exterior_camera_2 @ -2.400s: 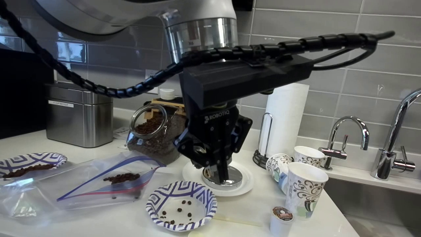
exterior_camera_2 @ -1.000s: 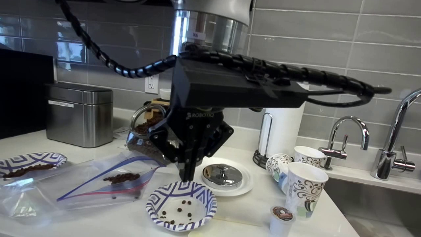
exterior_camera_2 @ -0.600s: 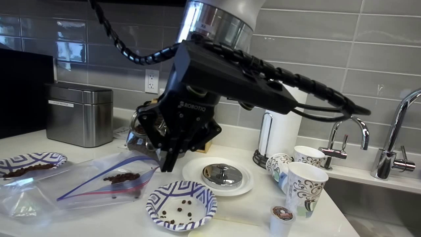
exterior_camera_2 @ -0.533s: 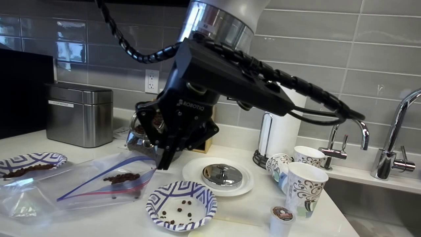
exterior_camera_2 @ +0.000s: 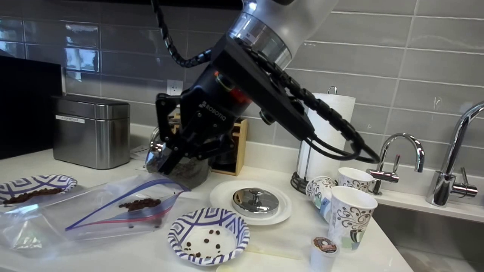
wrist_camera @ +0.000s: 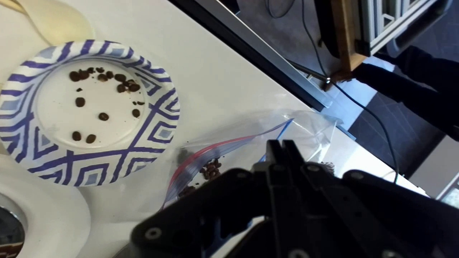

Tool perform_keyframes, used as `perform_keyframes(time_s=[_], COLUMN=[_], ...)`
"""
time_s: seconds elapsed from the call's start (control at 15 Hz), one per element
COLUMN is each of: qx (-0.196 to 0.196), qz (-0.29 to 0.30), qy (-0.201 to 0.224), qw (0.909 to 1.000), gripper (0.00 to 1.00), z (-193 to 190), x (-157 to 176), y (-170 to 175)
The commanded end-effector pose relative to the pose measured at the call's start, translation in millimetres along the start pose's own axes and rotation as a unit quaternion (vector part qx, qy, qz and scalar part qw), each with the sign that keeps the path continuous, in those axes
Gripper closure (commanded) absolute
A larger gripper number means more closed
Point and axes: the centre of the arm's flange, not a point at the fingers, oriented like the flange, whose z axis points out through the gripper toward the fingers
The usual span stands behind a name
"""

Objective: Put some of the contents in the jar on the plate

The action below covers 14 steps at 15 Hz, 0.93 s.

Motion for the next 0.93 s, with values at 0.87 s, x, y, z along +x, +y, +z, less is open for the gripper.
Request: perform_keyframes(time_s=[0.87], qx=[0.177], qz=[0.123], qy=[-0.008], qw=[0.9766], gripper=[0.96], z=[17], x=[70], y=[26])
